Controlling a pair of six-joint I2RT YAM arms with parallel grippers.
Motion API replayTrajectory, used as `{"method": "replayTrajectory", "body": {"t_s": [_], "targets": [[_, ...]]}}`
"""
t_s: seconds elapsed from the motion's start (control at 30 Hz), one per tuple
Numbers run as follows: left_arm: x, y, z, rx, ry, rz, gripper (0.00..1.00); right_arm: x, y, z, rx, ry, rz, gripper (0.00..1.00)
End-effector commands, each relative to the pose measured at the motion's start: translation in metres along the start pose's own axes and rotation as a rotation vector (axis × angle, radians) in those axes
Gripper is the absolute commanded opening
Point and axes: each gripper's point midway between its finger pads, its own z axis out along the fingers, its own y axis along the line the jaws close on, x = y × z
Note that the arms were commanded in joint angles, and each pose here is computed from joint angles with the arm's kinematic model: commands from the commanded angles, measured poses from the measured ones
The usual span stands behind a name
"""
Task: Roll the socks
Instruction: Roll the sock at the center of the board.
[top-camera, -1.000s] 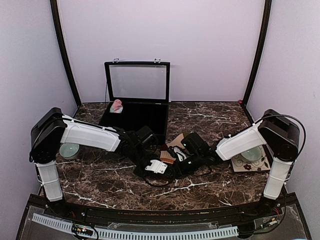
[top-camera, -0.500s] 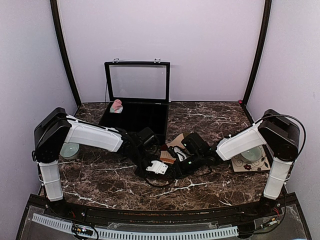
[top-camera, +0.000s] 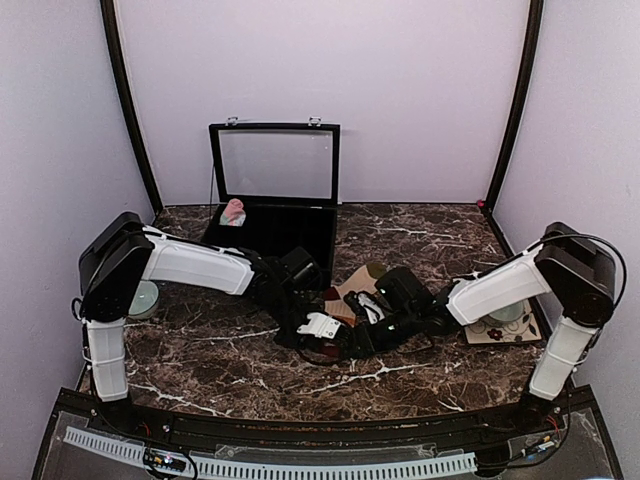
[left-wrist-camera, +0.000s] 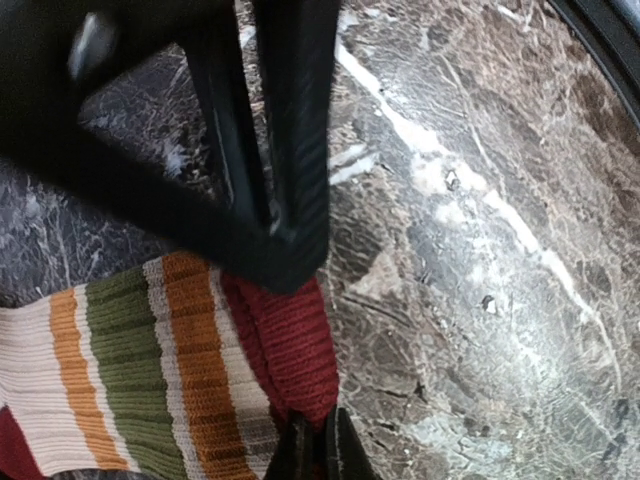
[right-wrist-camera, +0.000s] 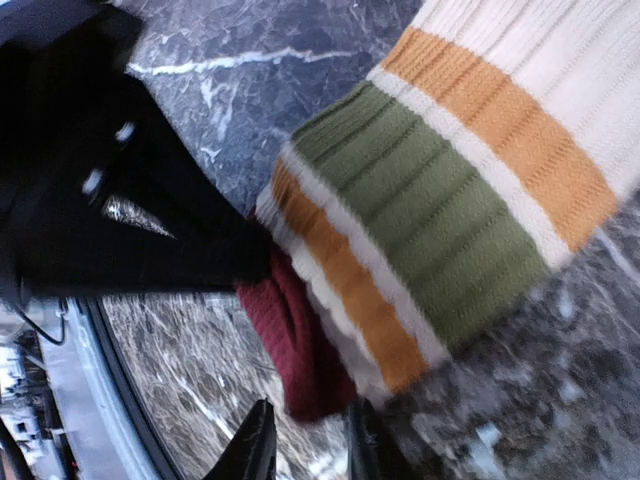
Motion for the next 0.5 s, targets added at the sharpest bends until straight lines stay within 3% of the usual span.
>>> {"method": "replayTrajectory", "body": {"t_s": [0.0, 0.27, 0.47], "targets": [[0.026, -0.033, 0.006, 0.208, 0.049, -0.178, 0.0, -0.008, 0.001, -0.025, 0.048, -0.156, -0.121, 0.29], [0.02, -0.054, 0.001, 0.39, 0.005, -0.311, 0.0, 0.003, 0.05, -0.076, 0.147, -0.457, -0.642, 0.33], [0.012, -0.062, -0.002, 0.5, -0.031, -0.403, 0.0, 0.037, 0.073, -0.059, 0.217, -0.394, -0.915, 0.31]]}}
